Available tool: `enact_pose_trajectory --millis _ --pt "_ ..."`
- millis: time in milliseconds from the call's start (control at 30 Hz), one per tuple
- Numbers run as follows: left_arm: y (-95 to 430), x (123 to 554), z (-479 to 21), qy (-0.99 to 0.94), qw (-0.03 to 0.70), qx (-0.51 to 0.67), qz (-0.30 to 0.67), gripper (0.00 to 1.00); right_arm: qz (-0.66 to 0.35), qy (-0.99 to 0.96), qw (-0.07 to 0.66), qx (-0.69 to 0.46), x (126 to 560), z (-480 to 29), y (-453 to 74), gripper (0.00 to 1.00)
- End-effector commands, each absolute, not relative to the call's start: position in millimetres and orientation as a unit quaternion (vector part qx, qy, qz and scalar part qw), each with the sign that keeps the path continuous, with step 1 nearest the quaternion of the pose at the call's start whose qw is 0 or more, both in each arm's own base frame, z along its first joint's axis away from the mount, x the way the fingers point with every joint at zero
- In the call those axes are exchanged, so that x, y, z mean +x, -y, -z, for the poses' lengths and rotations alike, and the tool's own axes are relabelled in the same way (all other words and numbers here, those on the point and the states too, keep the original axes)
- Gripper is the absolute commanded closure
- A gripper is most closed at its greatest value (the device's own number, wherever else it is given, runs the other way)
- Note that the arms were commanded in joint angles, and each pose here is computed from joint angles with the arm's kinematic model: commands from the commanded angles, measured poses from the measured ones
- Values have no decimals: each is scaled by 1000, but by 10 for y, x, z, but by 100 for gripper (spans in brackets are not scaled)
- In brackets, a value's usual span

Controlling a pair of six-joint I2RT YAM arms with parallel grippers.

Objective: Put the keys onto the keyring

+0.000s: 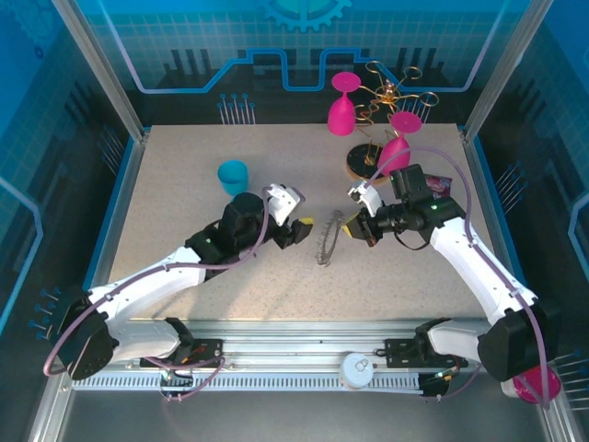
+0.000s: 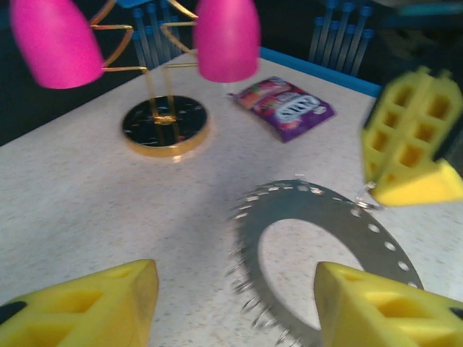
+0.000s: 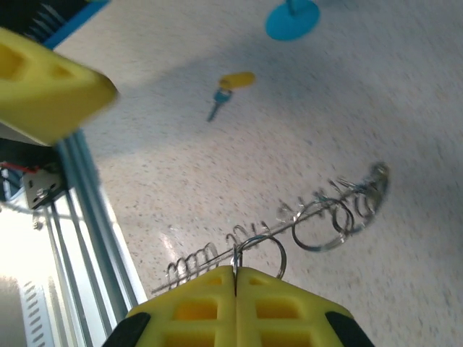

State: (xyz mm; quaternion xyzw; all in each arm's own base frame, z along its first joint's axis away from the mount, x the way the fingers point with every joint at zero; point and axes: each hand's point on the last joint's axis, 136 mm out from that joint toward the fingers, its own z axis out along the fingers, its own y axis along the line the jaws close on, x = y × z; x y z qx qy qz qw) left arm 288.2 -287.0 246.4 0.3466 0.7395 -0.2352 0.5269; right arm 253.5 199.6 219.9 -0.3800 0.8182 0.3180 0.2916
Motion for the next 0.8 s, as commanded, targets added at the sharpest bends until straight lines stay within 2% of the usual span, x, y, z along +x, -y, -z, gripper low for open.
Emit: enact_pose_trajectory --millis 0,267,500,767 --pt "3050 2603 -2480 -673 525 444 271 48 -351 -738 337 -467 2373 -2576 -2206 100" --pt "3189 2566 -2344 -652 512 476 294 55 -332 -739 310 -498 2408 -2401 -2364 100" --pt "2971 2828 -2268 -663 546 404 316 56 -308 -757 274 -507 2452 -2061 -2439 100" --pt "2939 2789 -1915 -655 481 461 357 64 -306 -723 296 -544 2432 -1867 -2575 100"
